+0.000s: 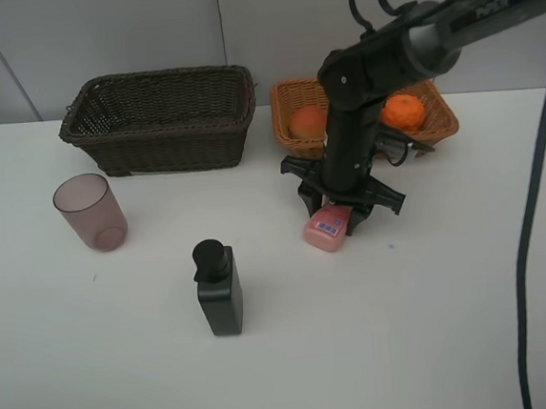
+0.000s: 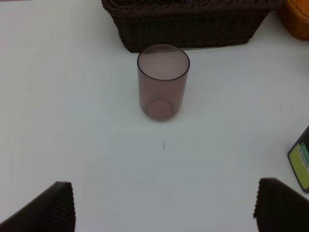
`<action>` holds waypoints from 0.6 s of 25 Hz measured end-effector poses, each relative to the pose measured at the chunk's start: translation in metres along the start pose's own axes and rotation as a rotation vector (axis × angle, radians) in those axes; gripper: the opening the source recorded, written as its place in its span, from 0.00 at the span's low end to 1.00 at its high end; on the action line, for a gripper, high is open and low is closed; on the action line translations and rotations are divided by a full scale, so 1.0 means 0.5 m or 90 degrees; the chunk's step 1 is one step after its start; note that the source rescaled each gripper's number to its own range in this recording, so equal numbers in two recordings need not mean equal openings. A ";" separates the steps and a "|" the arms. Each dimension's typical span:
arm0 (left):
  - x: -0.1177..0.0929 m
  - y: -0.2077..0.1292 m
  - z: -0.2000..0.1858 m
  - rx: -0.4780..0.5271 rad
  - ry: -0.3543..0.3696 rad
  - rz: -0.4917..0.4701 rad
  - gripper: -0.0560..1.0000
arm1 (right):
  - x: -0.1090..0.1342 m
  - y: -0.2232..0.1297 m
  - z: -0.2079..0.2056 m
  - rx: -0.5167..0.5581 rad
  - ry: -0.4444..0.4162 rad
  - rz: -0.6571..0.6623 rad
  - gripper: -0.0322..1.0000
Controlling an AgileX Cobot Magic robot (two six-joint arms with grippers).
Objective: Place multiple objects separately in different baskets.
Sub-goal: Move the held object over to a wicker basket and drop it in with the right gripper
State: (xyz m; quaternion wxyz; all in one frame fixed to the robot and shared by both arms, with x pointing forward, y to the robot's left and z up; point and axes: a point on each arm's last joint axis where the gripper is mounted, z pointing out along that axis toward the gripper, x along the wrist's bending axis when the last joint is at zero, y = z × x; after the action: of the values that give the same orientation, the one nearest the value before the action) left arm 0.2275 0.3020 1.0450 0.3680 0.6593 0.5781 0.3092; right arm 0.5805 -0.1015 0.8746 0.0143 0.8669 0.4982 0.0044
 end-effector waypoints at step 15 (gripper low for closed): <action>0.000 0.000 0.000 0.000 0.000 0.000 0.96 | 0.048 -0.002 -0.088 0.047 -0.026 -0.383 0.03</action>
State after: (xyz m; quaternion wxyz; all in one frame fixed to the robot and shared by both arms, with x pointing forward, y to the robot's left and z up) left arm 0.2275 0.3020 1.0450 0.3680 0.6593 0.5781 0.3092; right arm 0.5908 -0.0795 0.9186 -0.0066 0.6803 0.7320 -0.0356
